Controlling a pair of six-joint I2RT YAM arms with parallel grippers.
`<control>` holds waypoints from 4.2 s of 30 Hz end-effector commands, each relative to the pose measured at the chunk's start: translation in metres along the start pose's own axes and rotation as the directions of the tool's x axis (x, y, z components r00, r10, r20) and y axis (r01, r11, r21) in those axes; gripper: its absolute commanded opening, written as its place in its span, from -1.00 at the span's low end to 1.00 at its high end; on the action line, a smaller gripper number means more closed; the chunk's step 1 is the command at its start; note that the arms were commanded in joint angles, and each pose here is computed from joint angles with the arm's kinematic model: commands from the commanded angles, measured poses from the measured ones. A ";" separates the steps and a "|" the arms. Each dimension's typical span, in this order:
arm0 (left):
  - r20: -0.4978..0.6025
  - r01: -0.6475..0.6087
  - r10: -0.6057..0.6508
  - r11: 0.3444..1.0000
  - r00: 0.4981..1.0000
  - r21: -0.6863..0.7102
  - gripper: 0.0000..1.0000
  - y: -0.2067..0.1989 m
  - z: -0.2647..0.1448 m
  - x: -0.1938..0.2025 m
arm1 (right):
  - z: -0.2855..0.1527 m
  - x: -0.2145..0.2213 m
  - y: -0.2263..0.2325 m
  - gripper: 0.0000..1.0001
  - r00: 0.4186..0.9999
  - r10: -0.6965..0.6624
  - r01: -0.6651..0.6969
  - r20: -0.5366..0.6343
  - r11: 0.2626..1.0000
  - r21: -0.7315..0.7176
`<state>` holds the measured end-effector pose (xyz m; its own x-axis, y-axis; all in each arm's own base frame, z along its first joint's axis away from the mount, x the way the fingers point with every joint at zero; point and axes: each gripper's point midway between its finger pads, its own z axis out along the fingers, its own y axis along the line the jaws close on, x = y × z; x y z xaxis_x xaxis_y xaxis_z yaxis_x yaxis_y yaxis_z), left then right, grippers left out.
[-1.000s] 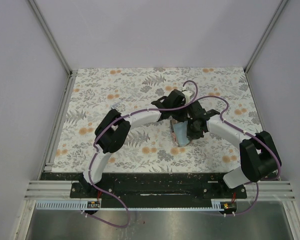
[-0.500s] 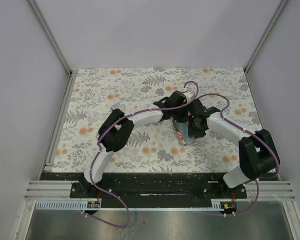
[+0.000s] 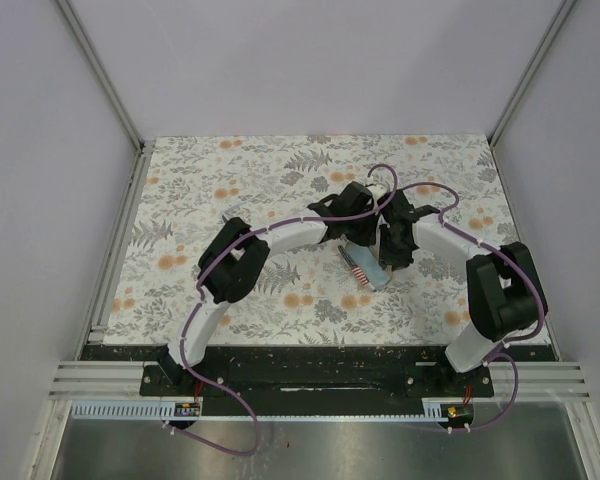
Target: Organize the sunglasses
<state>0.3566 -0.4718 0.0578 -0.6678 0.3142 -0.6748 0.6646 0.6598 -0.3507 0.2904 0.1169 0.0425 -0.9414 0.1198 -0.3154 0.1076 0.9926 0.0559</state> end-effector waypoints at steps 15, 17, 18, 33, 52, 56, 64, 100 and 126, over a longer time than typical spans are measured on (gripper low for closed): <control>0.128 -0.006 0.003 1.000 0.992 0.022 -0.40 -0.008 -0.069 -0.069 | -0.002 0.001 0.035 -0.79 1.000 0.011 -0.012 -0.008 0.979 -0.201; 0.157 0.024 -0.029 0.999 0.987 0.032 -0.34 0.001 -0.084 -0.082 | -0.002 0.005 0.039 -0.80 1.000 0.024 -0.027 -0.016 0.973 -0.229; 0.167 0.033 -0.040 0.998 0.985 0.048 -0.31 0.002 -0.092 -0.087 | -0.002 0.007 0.041 -0.81 0.999 0.029 -0.032 -0.019 0.969 -0.244; 0.202 0.245 -0.225 0.966 0.953 -0.080 -0.18 0.062 -0.181 -0.064 | -0.007 0.013 0.090 -0.89 0.999 0.005 -0.016 -0.033 0.939 -0.344; 0.556 0.720 -0.470 0.550 0.686 -0.424 0.98 0.230 -0.304 0.060 | -0.004 0.062 0.222 -0.91 0.993 -0.092 0.046 -0.073 0.875 -0.481; 0.549 0.733 -0.488 0.498 0.678 -0.463 0.98 0.254 -0.299 0.060 | -0.008 0.071 0.235 -0.85 0.991 -0.112 0.060 -0.075 0.866 -0.496; 0.488 0.754 -0.594 0.359 0.639 -0.551 0.86 0.298 -0.250 0.071 | -0.013 0.082 0.246 -0.85 0.989 -0.130 0.072 -0.077 0.855 -0.514; 0.376 0.693 -0.586 0.551 0.718 -0.465 -0.89 0.295 -0.199 0.039 | -0.081 0.085 0.286 -0.05 0.989 -0.146 0.133 0.032 0.765 -0.630; 0.277 0.558 -0.489 0.771 0.827 -0.307 -0.88 0.122 -0.139 0.003 | -0.033 0.053 0.130 -0.81 0.991 0.094 -0.059 0.092 0.942 -0.332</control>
<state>0.3848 -0.2892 0.0686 -0.8476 -0.2022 -0.4905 0.0252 0.9082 -0.4178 0.2428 0.2660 0.0867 -0.8934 0.1881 -0.4081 -0.0198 0.8908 0.4539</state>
